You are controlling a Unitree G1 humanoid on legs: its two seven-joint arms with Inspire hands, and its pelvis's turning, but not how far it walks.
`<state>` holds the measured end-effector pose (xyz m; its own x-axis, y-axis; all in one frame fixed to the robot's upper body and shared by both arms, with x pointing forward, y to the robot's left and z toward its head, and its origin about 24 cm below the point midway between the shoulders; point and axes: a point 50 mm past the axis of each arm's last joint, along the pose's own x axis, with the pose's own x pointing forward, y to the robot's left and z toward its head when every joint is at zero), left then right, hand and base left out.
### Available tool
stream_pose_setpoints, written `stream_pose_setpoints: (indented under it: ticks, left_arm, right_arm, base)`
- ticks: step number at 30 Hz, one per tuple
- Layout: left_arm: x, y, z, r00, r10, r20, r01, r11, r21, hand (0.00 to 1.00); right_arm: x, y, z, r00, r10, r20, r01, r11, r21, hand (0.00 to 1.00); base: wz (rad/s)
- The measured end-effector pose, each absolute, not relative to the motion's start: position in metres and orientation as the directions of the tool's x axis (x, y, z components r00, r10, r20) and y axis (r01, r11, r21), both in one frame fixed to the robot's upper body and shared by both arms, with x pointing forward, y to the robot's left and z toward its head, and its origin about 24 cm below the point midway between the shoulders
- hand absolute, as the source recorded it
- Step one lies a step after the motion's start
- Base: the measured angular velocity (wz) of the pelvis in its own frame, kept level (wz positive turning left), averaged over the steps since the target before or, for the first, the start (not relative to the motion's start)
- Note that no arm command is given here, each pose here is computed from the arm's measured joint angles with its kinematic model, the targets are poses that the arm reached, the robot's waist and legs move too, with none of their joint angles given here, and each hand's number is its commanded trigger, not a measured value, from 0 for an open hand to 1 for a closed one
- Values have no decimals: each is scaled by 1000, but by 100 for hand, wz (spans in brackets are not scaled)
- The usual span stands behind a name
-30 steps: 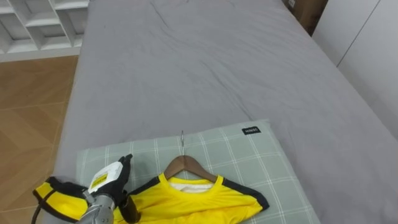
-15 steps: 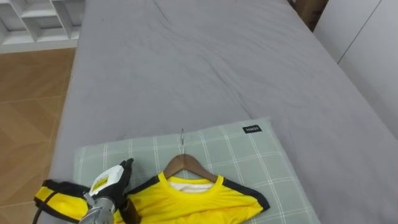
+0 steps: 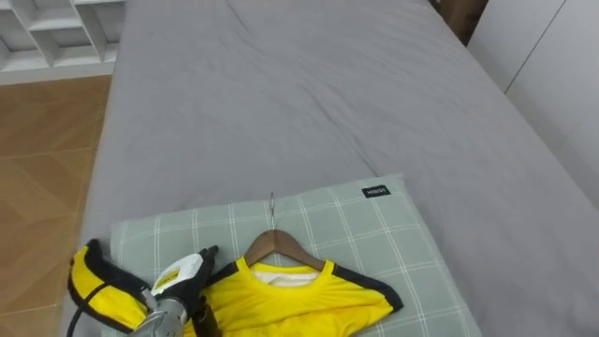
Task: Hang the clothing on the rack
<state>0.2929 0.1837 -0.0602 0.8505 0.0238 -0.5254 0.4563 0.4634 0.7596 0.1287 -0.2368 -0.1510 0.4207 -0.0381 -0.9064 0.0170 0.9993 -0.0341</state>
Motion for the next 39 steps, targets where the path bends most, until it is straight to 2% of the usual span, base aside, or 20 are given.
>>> stream_pose_setpoints:
  ticks: [7,25,26,28,29,30,36,39]
  left_arm:
    - [291,175,-63,840,-17,-543,506,384,772,0]
    - [290,173,-65,816,-43,-577,547,385,744,0]
    - [290,173,-65,815,-43,-577,547,385,744,9]
    - [289,173,-65,814,-44,-578,549,380,744,52]
    - [289,173,-65,814,-45,-579,550,377,745,87]
    - [289,173,-66,814,-46,-579,552,370,747,100]
    - [292,182,-60,855,0,-519,474,409,780,100]
    - [293,188,-59,866,31,-499,435,443,783,95]
  right_arm:
    - [129,-241,-150,417,-28,-908,29,999,-18,0]
    - [132,-239,-149,418,-5,-908,13,1000,1,0]
    - [132,-239,-149,418,-5,-908,13,1000,1,0]
    - [132,-239,-149,418,-4,-909,10,1000,0,0]
    - [132,-239,-149,418,-4,-909,10,1000,0,0]
    - [132,-239,-149,417,-4,-909,6,1000,-2,0]
    - [131,-237,-150,404,0,-915,3,1000,2,0]
    - [131,-235,-151,401,6,-916,-18,1000,-1,0]
  base:
    - [1]
    - [0]
    - [0]
    - [-2]
    - [-5]
    - [-9]
    - [-12]
    - [-8]
